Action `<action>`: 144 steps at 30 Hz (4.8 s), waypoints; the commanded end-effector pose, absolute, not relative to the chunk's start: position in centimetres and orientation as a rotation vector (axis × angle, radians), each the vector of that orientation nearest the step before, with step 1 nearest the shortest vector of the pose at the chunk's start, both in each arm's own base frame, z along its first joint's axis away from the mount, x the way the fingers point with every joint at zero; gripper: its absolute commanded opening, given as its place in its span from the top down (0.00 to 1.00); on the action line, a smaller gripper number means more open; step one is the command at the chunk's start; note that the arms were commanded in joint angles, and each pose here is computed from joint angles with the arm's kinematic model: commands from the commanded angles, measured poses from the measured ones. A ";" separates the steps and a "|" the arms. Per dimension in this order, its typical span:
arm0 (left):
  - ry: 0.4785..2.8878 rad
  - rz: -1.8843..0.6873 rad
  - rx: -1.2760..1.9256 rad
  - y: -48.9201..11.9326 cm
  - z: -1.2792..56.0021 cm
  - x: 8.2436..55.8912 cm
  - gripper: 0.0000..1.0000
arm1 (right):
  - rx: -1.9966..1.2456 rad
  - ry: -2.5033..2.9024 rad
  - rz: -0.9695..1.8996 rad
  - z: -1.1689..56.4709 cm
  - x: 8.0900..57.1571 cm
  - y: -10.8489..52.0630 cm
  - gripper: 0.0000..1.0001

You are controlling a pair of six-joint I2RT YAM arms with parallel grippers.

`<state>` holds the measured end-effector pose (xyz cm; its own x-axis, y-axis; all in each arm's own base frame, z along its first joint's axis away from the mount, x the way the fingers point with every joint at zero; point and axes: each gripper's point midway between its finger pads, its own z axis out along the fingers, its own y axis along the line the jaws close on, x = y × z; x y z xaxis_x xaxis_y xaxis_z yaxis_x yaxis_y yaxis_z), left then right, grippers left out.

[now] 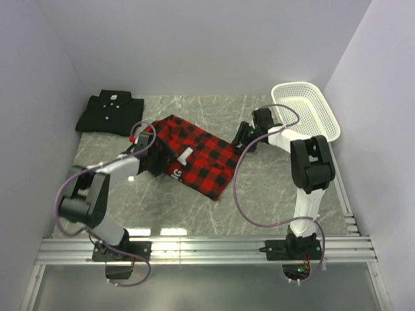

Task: Fold and stack the long sleeve shirts
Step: Fold the shirt

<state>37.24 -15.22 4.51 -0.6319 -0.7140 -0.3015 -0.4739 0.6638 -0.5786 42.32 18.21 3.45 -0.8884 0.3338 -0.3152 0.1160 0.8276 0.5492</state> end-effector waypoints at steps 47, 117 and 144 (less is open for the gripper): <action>2.710 -0.595 -0.320 -21.8 5.0 26.1 0.64 | -0.042 2.577 1.370 6.1 26.2 28.9 0.45; 2.511 -0.388 -0.631 -13.8 7.3 25.5 0.11 | -1.028 2.189 0.379 10.0 25.5 34.4 0.44; 2.424 -0.603 -0.464 -15.1 8.6 25.6 0.05 | -1.141 2.176 0.301 7.0 25.4 37.8 1.00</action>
<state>24.67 -13.66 6.79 -0.7688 -0.4848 -0.4170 -0.2913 0.8460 -0.4465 24.27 36.67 4.16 -0.4012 -0.7144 -0.5733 -0.8211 0.5579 -0.1204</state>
